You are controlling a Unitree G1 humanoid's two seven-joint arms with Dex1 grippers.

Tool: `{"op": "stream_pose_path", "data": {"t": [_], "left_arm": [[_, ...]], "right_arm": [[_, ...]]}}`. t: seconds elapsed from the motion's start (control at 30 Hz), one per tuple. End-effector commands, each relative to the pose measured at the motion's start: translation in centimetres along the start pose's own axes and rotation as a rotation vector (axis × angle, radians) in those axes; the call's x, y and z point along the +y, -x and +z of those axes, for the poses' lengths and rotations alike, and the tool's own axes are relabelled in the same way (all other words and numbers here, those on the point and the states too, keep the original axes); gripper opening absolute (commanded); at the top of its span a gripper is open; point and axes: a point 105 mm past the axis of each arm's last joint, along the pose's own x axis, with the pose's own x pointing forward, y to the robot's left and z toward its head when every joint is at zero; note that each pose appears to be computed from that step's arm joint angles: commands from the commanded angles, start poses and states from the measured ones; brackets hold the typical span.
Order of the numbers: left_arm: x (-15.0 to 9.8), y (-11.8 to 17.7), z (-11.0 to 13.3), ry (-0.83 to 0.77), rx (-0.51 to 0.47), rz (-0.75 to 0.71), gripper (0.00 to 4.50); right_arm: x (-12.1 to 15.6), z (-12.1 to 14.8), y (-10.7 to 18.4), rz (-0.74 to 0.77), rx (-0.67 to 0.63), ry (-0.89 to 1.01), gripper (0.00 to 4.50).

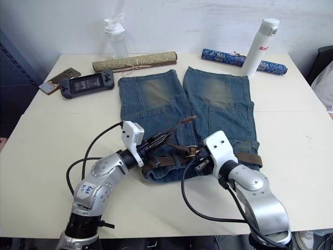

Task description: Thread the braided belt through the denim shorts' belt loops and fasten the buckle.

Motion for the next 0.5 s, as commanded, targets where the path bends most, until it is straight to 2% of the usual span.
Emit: {"op": "stream_pose_path", "data": {"t": [0.03, 0.13, 0.23, 0.5], "left_arm": [[-0.7, 0.0, 1.3, -0.027, -0.051, -0.022, 0.0], [-0.6, -0.1, 1.3, -0.027, -0.05, -0.019, 0.0], [-0.6, -0.1, 1.3, -0.029, -0.051, -0.018, 0.0], [-1.4, -0.7, 2.3, -0.072, -0.087, -0.066, 0.0]], "right_arm": [[0.6, 0.7, -0.2, 0.021, -0.026, 0.022, 0.08], [1.2, 1.1, -0.5, 0.039, -0.038, 0.038, 0.08], [2.3, 0.5, -0.4, 0.097, -0.005, 0.082, 0.08], [2.6, -1.3, -0.7, 0.107, 0.074, 0.158, 0.08]]}}
